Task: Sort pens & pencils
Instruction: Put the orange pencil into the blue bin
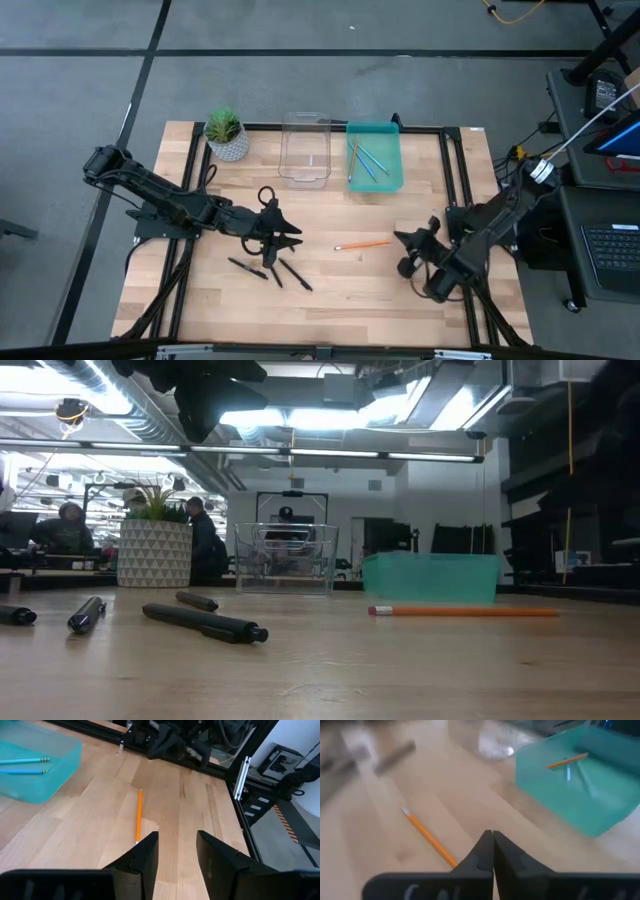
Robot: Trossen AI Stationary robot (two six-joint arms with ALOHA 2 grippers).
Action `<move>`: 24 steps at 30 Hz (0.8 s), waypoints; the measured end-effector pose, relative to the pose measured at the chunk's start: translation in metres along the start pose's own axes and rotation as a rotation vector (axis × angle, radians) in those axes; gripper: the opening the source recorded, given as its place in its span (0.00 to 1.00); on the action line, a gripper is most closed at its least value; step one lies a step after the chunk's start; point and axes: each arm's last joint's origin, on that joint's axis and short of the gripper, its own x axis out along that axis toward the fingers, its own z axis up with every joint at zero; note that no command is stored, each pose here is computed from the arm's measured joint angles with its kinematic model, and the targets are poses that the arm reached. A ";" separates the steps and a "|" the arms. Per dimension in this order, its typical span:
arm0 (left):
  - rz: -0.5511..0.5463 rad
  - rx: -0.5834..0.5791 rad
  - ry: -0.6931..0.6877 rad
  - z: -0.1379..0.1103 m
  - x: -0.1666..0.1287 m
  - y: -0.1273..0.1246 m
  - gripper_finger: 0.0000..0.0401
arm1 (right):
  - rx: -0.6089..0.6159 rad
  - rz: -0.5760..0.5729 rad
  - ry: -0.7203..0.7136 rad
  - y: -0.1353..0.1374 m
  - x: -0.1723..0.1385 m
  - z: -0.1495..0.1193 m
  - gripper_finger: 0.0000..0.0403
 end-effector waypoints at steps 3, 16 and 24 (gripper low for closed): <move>0.000 0.005 0.000 0.000 0.000 0.000 0.31 | 0.224 0.046 -0.103 -0.004 0.005 -0.022 0.00; -0.001 0.023 -0.002 0.000 0.000 0.000 0.31 | 0.211 -0.018 -0.157 0.014 0.041 -0.067 0.00; -0.003 0.021 -0.007 0.001 0.000 0.000 0.31 | 0.139 -0.087 -0.155 0.017 0.057 -0.082 0.00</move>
